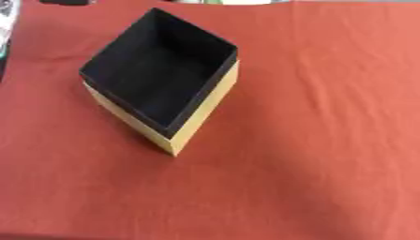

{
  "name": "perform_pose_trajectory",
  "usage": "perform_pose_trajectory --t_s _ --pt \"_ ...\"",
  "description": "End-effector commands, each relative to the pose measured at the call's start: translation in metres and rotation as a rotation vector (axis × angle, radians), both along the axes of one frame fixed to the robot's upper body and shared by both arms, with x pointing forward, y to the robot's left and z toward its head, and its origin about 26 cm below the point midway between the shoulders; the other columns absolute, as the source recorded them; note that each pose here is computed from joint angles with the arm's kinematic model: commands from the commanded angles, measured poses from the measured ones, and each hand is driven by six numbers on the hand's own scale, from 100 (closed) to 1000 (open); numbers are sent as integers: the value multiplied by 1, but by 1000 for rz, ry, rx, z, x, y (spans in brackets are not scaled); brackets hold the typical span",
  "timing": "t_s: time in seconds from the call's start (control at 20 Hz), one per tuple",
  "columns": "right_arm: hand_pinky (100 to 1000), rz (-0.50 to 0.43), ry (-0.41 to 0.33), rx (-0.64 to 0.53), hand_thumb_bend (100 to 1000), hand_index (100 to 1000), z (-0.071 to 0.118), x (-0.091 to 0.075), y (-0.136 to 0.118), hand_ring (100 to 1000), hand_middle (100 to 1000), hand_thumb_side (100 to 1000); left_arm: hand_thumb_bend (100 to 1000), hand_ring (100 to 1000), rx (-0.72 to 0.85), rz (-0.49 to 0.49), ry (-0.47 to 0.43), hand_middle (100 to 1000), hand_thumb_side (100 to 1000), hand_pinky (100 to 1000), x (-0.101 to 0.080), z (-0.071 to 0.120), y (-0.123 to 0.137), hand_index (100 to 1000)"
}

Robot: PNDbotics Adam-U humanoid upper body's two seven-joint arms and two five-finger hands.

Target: Pick up objects on the table and place them in the box.

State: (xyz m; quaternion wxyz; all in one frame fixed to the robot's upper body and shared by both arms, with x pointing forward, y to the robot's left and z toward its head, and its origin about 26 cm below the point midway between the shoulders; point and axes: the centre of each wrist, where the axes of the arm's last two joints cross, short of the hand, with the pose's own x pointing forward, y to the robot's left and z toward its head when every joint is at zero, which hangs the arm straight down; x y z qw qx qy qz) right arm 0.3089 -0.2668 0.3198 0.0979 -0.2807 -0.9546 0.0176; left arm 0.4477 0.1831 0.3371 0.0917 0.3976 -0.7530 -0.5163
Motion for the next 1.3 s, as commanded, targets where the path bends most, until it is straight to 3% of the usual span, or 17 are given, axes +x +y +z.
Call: perform_pose_trajectory --t_s 0.05,0.25,0.55,1.3 --pt "754 -1 -64 -9 100 824 12 -5 2 659 655 518 100 563 24 10 -79 578 100 645 -6 3 -23 724" --pt "755 0 -66 -50 100 824 17 -5 6 662 656 503 100 565 72 33 -80 579 100 646 -2 -22 -38 725" --pt "755 9 -67 -74 100 824 21 -6 8 662 655 494 100 549 117 35 -76 577 100 636 -1 -42 -53 726" --pt "754 -9 -47 -73 100 823 16 -6 4 661 653 507 118 541 291 66 58 575 100 630 8 -78 -49 728"
